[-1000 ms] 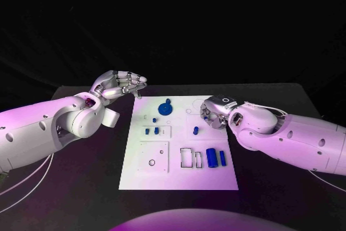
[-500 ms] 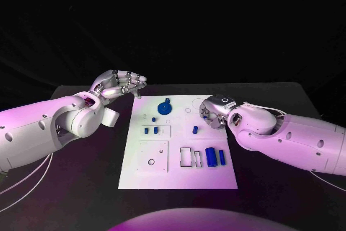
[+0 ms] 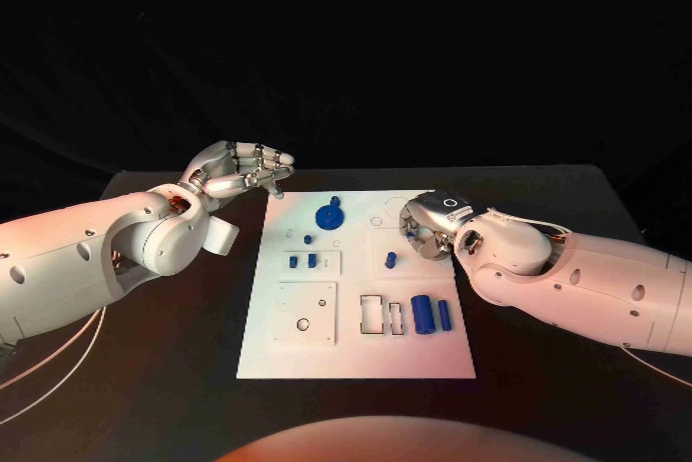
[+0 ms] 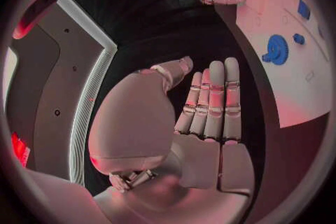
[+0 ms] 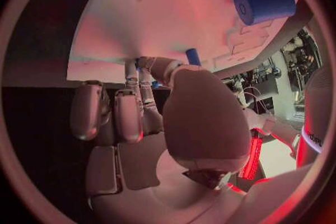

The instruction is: Assemble the parts on the task board

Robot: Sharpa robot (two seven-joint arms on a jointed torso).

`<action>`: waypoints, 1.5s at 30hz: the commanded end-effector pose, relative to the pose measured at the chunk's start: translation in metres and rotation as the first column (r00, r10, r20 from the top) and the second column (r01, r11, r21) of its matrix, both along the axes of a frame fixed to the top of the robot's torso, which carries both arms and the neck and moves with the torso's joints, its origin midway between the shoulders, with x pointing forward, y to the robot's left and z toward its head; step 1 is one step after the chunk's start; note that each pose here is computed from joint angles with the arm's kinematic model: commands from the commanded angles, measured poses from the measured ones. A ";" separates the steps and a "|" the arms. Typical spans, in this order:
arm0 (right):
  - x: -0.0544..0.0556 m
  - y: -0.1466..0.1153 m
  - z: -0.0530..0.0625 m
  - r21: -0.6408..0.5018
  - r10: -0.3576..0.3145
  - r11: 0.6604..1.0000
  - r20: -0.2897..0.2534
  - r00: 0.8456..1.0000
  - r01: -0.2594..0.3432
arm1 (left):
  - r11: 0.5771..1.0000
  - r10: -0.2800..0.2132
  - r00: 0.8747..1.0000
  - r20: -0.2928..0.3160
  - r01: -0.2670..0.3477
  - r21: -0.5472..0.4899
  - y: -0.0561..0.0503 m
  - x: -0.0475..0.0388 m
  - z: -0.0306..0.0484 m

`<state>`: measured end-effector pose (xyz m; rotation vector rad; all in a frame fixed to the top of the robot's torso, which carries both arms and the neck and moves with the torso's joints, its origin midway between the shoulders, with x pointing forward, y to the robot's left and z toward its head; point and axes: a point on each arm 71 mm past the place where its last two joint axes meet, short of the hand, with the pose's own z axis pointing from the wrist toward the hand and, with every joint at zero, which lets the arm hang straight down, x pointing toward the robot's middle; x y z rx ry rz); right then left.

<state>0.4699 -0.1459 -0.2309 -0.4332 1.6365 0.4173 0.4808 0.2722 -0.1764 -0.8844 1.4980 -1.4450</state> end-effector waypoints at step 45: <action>-0.054 0.035 0.040 0.215 0.126 0.967 0.068 0.990 -0.138 | 1.000 -0.031 0.999 -0.007 0.031 0.002 -0.004 0.0018 -0.0017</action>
